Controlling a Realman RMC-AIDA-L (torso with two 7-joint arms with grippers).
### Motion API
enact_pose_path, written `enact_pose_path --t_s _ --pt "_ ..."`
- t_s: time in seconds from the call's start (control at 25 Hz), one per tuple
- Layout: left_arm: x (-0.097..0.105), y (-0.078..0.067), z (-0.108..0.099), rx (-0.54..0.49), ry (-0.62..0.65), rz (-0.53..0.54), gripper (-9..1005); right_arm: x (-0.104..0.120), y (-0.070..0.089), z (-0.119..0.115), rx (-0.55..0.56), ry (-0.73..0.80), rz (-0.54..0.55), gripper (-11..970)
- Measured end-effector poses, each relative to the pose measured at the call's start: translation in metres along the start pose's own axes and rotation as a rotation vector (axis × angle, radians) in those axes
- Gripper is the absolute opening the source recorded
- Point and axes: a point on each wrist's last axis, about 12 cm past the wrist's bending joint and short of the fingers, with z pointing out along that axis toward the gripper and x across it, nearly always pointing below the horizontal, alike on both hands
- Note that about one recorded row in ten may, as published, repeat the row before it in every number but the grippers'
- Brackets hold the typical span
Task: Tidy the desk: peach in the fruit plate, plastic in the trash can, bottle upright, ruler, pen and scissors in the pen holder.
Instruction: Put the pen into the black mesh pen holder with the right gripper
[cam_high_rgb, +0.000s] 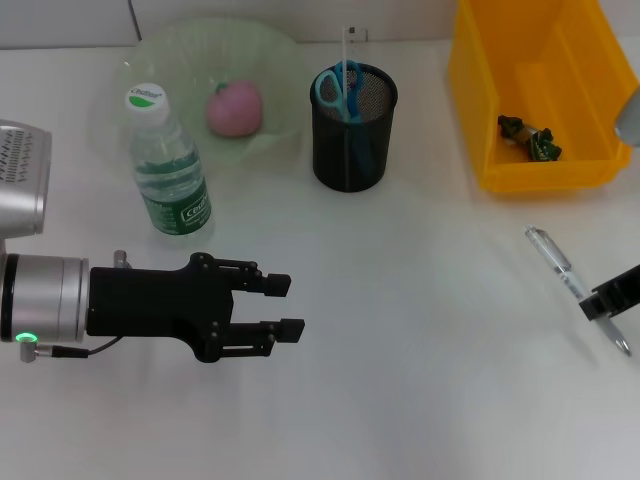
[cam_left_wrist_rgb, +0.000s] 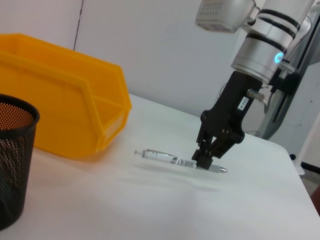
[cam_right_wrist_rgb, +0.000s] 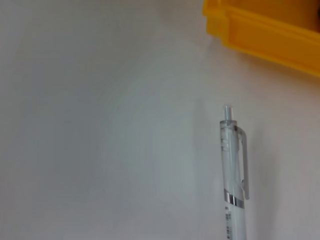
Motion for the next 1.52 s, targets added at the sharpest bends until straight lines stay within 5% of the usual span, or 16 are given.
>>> enact_pose_path --t_s 0.24,0.44,0.6,0.84,1.0,1.52 --pt "0.001 -0.001 0.000 0.002 -0.001 -0.003 582 -0.003 -0.006 -0.034 -0.136 -0.218 0.011 122" --pt "0.001 -0.001 -0.001 0.003 -0.001 -0.003 582 -0.008 -0.017 -0.063 -0.282 -0.590 -0.070 122" --pt "0.001 -0.001 0.000 0.005 -0.003 -0.003 582 -0.018 -0.021 -0.054 -0.426 -0.914 -0.148 121" --pt "0.001 -0.002 -0.001 0.000 -0.016 -0.011 582 -0.034 -0.023 0.003 -0.575 -1.286 -0.100 121" --pt "0.001 -0.003 0.000 0.001 -0.024 -0.014 583 -0.060 -0.008 0.048 -0.530 -1.286 -0.016 121" --pt "-0.002 -0.001 -0.001 -0.001 -0.033 -0.019 583 -0.107 0.020 0.079 -0.402 -1.048 -0.018 122"
